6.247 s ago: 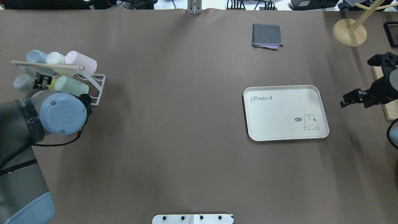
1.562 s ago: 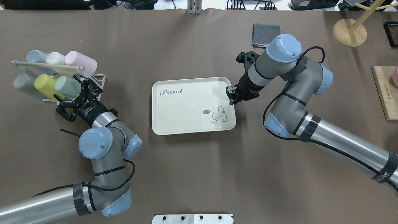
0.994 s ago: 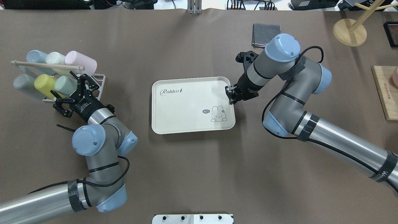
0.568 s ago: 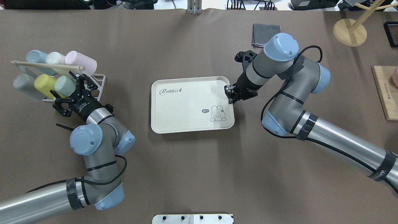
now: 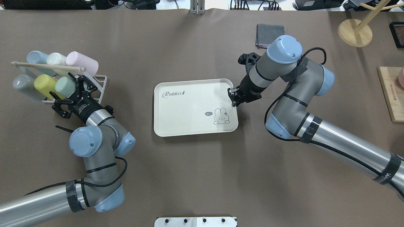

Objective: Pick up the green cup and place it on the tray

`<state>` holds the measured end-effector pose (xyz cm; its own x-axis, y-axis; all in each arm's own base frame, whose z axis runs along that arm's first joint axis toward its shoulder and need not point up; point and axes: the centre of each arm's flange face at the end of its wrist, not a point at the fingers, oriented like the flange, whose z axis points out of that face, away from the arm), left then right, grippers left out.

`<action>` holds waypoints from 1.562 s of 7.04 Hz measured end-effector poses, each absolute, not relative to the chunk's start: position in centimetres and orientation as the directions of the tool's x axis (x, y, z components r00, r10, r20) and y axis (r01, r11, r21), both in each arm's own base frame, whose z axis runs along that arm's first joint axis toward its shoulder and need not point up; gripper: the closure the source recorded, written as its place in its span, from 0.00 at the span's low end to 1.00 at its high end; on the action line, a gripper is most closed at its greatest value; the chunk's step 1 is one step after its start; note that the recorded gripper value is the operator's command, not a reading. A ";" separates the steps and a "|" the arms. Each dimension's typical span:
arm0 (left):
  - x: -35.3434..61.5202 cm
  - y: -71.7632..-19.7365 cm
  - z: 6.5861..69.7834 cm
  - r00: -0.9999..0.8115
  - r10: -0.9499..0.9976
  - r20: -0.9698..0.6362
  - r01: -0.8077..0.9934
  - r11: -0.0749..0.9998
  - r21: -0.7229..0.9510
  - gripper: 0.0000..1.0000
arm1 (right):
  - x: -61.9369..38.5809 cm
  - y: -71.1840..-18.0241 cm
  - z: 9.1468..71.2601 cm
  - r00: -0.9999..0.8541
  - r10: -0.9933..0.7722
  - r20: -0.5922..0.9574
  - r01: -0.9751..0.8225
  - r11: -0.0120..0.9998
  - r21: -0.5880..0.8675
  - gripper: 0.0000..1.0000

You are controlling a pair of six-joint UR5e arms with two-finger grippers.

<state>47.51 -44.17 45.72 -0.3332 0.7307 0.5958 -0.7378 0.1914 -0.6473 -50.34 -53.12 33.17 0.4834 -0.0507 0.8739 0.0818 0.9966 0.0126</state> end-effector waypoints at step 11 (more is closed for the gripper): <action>44.0 -42.4 39.3 -0.296 0.774 0.560 -0.743 0.182 -0.644 0.69 | -47.7 -55.0 32.3 0.478 -0.019 0.878 0.023 1.000 0.009 0.00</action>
